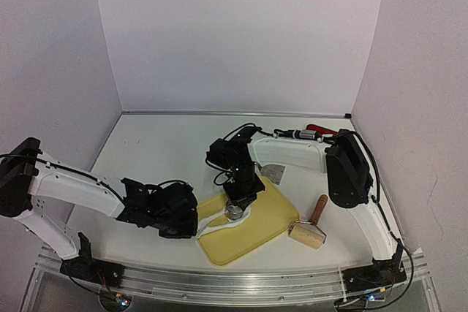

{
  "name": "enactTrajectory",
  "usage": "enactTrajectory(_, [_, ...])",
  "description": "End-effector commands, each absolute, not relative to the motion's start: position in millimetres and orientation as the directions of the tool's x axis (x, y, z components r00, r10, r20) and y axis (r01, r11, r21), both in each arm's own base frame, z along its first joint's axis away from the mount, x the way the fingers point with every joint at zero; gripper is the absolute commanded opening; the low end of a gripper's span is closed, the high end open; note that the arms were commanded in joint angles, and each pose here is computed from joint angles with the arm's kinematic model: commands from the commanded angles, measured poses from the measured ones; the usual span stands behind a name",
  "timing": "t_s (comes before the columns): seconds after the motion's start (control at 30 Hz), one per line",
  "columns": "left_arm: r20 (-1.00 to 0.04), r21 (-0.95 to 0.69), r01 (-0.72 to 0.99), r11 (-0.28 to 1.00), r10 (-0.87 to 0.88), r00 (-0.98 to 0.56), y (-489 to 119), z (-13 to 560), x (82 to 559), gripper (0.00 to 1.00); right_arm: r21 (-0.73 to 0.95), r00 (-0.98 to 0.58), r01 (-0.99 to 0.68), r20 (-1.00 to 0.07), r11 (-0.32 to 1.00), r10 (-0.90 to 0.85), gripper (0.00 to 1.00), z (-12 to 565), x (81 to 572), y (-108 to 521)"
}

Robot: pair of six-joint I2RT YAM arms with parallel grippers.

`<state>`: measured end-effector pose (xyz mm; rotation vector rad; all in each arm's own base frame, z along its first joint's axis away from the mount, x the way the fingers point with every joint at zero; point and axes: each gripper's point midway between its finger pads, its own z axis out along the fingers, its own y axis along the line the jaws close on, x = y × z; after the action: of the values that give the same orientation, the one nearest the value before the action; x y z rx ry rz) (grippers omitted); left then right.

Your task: Roll out the dumpling wrappers from the dough

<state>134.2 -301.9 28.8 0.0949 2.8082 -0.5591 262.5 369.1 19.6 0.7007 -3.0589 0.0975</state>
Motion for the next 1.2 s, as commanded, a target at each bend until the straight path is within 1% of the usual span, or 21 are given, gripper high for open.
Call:
enactTrajectory(0.0, [-0.236, -0.238, 0.044, 0.970, -0.014, -0.972, -252, 31, 143, 0.00, -0.343, -0.880, -0.437, -0.025, 0.831, -0.473, 0.00, -33, 313, 317])
enactTrajectory(0.17, [-0.268, -0.252, 0.062, 0.966, -0.008, -0.963, -257, 44, 177, 0.00, -0.328, -0.859, -0.468, -0.050, 0.820, -0.510, 0.00, -24, 321, 327])
enactTrajectory(0.23, [-0.287, -0.273, 0.121, 0.954, 0.040, -0.957, -266, 49, 187, 0.00, -0.304, -0.861, -0.468, -0.058, 0.830, -0.506, 0.00, -22, 321, 333])
enactTrajectory(0.27, [-0.303, -0.297, 0.173, 0.939, 0.079, -0.950, -276, 53, 191, 0.02, -0.283, -0.865, -0.465, -0.059, 0.839, -0.499, 0.00, -21, 320, 337])
enactTrajectory(0.33, [-0.340, -0.353, 0.274, 0.895, 0.150, -0.928, -297, 65, 196, 0.09, -0.237, -0.875, -0.458, -0.054, 0.857, -0.482, 0.00, -20, 316, 344])
enactTrajectory(0.37, [-0.357, -0.371, 0.313, 0.874, 0.177, -0.917, -306, 69, 199, 0.15, -0.216, -0.881, -0.451, -0.050, 0.866, -0.471, 0.00, -21, 314, 347])
enactTrajectory(0.43, [-0.372, -0.395, 0.350, 0.849, 0.200, -0.906, -315, 75, 205, 0.29, -0.182, -0.894, -0.432, -0.038, 0.883, -0.445, 0.00, -23, 309, 351])
enactTrajectory(0.6, [-0.418, -0.412, 0.420, 0.808, 0.242, -0.876, -327, 83, 217, 0.63, -0.164, -0.920, -0.379, -0.045, 0.911, -0.390, 0.00, -22, 308, 354])
enactTrajectory(0.7, [-0.448, -0.439, 0.455, 0.775, 0.250, -0.858, -335, 95, 222, 0.71, -0.148, -0.918, -0.380, -0.064, 0.913, -0.392, 0.00, -16, 312, 360])
enactTrajectory(0.77, [-0.451, -0.436, 0.437, 0.787, 0.228, -0.863, -331, 100, 233, 0.73, -0.127, -0.914, -0.388, -0.074, 0.913, -0.399, 0.00, -10, 313, 365])
enactTrajectory(0.83, [-0.434, -0.433, 0.392, 0.812, 0.194, -0.880, -321, 101, 246, 0.73, -0.101, -0.913, -0.390, -0.087, 0.915, -0.399, 0.00, -2, 314, 372])
enactTrajectory(0.9, [-0.394, -0.435, 0.343, 0.832, 0.167, -0.904, -311, 97, 254, 0.73, -0.075, -0.913, -0.390, -0.098, 0.918, -0.396, 0.04, 7, 315, 377])
enactTrajectory(1.03, [-0.365, -0.468, 0.330, 0.819, 0.161, -0.917, -314, 106, 263, 0.74, -0.038, -0.914, -0.379, -0.141, 0.925, -0.380, 0.26, 34, 318, 384])
enactTrajectory(1.17, [-0.341, -0.467, 0.320, 0.824, 0.166, -0.925, -316, 104, 270, 0.74, -0.004, -0.920, -0.345, -0.195, 0.938, -0.339, 0.41, 70, 322, 383])
